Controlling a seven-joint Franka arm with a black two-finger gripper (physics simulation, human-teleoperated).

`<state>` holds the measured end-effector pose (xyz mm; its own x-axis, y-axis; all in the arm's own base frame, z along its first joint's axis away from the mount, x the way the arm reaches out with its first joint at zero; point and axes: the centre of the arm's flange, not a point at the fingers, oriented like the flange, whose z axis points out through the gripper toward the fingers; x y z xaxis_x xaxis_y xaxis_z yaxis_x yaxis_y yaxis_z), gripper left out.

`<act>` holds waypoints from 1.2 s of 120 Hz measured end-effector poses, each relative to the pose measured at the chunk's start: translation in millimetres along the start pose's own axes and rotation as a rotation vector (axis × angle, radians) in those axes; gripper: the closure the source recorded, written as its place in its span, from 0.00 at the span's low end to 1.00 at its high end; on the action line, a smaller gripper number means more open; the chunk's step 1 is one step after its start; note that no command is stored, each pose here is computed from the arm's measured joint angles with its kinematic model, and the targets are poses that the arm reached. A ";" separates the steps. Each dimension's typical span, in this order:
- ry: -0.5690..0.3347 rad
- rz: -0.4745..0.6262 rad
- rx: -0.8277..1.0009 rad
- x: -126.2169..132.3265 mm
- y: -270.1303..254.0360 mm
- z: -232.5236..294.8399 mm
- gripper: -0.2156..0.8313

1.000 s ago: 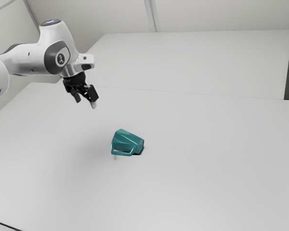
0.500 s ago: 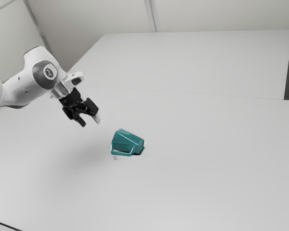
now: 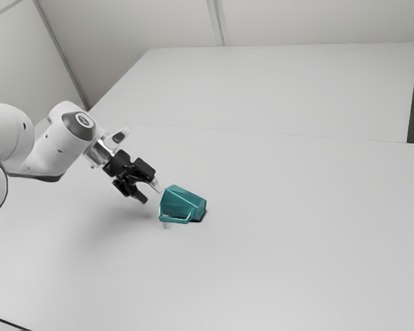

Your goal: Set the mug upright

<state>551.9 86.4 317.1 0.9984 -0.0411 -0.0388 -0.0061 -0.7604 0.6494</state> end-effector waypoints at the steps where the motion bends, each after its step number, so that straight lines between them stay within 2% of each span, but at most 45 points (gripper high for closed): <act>1: 0.001 0.001 -0.005 0.0 -1.0 0.2 0.21; 53: 0.023 0.146 -0.168 13.7 9.3 35.3 0.23; 70: 0.024 0.188 -0.184 14.9 15.6 41.1 0.38; 87: 0.032 0.216 -0.190 15.1 16.5 40.7 0.66; 100: 0.036 0.235 -0.191 15.5 17.7 39.9 0.80; 119: 0.036 0.261 -0.192 16.3 22.8 41.1 0.89; 144: 0.036 0.290 -0.187 17.8 32.0 43.5 0.94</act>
<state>567.0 33.1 304.2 0.9579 -0.2130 0.1926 -0.2831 -0.5885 0.7573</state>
